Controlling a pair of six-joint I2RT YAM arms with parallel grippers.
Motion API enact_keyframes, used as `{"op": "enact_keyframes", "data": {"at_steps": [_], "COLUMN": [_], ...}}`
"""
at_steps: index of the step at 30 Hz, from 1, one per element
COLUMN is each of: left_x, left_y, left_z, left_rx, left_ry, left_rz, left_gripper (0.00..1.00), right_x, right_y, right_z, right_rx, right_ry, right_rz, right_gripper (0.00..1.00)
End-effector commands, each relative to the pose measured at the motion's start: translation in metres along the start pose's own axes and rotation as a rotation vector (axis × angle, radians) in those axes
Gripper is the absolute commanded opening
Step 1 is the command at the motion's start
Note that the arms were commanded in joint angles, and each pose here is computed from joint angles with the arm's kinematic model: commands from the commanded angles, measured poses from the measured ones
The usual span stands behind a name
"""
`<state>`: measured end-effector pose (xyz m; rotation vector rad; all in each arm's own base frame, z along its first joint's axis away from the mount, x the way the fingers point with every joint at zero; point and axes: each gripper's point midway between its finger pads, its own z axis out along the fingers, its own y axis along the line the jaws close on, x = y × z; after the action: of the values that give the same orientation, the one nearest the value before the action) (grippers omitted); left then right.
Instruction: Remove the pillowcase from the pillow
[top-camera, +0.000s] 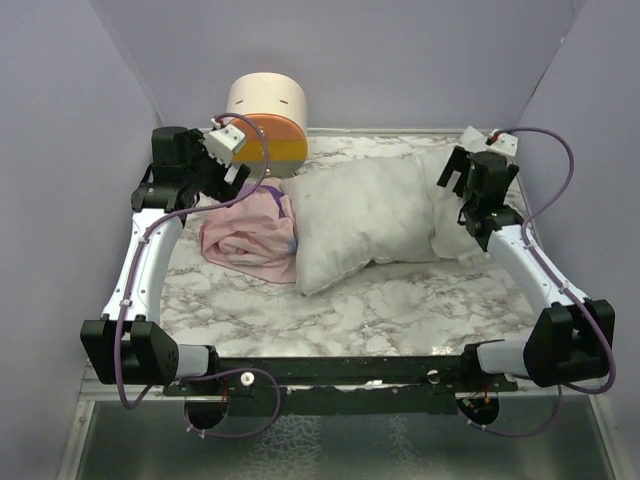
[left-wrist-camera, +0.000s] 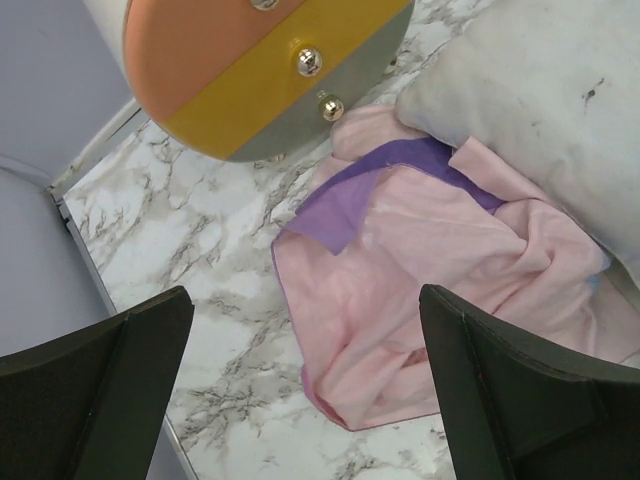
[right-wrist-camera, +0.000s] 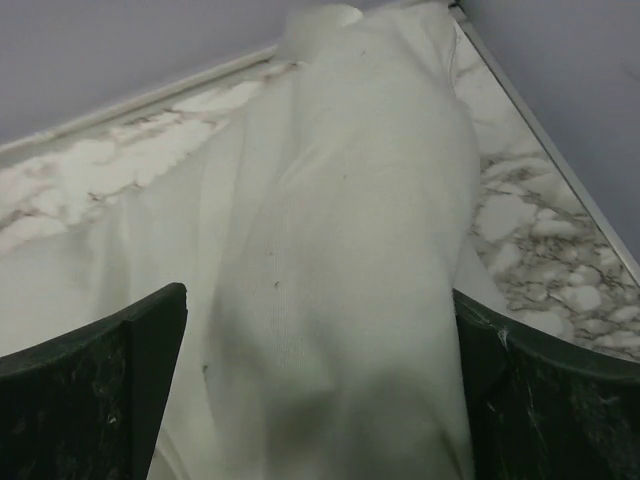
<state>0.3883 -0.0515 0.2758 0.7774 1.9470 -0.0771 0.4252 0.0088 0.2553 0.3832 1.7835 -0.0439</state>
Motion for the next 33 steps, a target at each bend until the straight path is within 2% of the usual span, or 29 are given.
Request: {"op": "enact_keyframes", "data": {"at_steps": [1,3,5,7,10,14,22,25,30,33], "left_x": [-0.008,-0.009,-0.008,0.000,0.022,0.057,0.139,0.165,0.168,0.165], "left_y": [0.025,0.039,0.055,0.071,0.087,0.084,0.025,0.001,-0.002,-0.002], "left_z": [-0.003,-0.003,-0.007,-0.009,-0.005,0.007,0.046,0.056,0.055,0.051], "left_rx": [-0.144,-0.198,-0.247,-0.286,-0.318,-0.337,-0.295,-0.292,-0.384,-0.441], "left_ry": [-0.096,-0.150,-0.202,-0.234,-0.232,-0.190,-0.152,-0.137,-0.285,-0.369], "left_rz": [-0.071,-0.138,-0.220,-0.300,-0.403,-0.446,-0.532,-0.548,-0.495,-0.412], "left_gripper": [0.99,0.99,0.99,0.99,0.99,0.99,0.99,0.99,0.99,0.99], "right_x": [-0.043,-0.051,-0.056,-0.050,-0.023,0.030,0.125,0.133,0.129,0.128], "right_y": [-0.025,-0.061,-0.086,-0.106,-0.134,-0.161,-0.121,-0.110,-0.101,-0.097], "right_z": [-0.017,-0.037,-0.055,-0.065,-0.065,-0.068,-0.048,-0.051,-0.062,-0.059], "right_rx": [0.131,0.289,0.382,0.460,0.528,0.604,0.294,0.196,0.070,0.035], "right_ry": [-0.189,-0.281,-0.367,-0.390,-0.318,-0.194,0.029,-0.019,-0.167,-0.196], "right_rz": [0.021,0.047,-0.001,-0.041,-0.024,-0.019,0.065,0.110,0.097,0.062], "right_gripper": [0.99,0.99,0.99,0.99,0.99,0.99,0.99,0.99,0.99,0.99]}}
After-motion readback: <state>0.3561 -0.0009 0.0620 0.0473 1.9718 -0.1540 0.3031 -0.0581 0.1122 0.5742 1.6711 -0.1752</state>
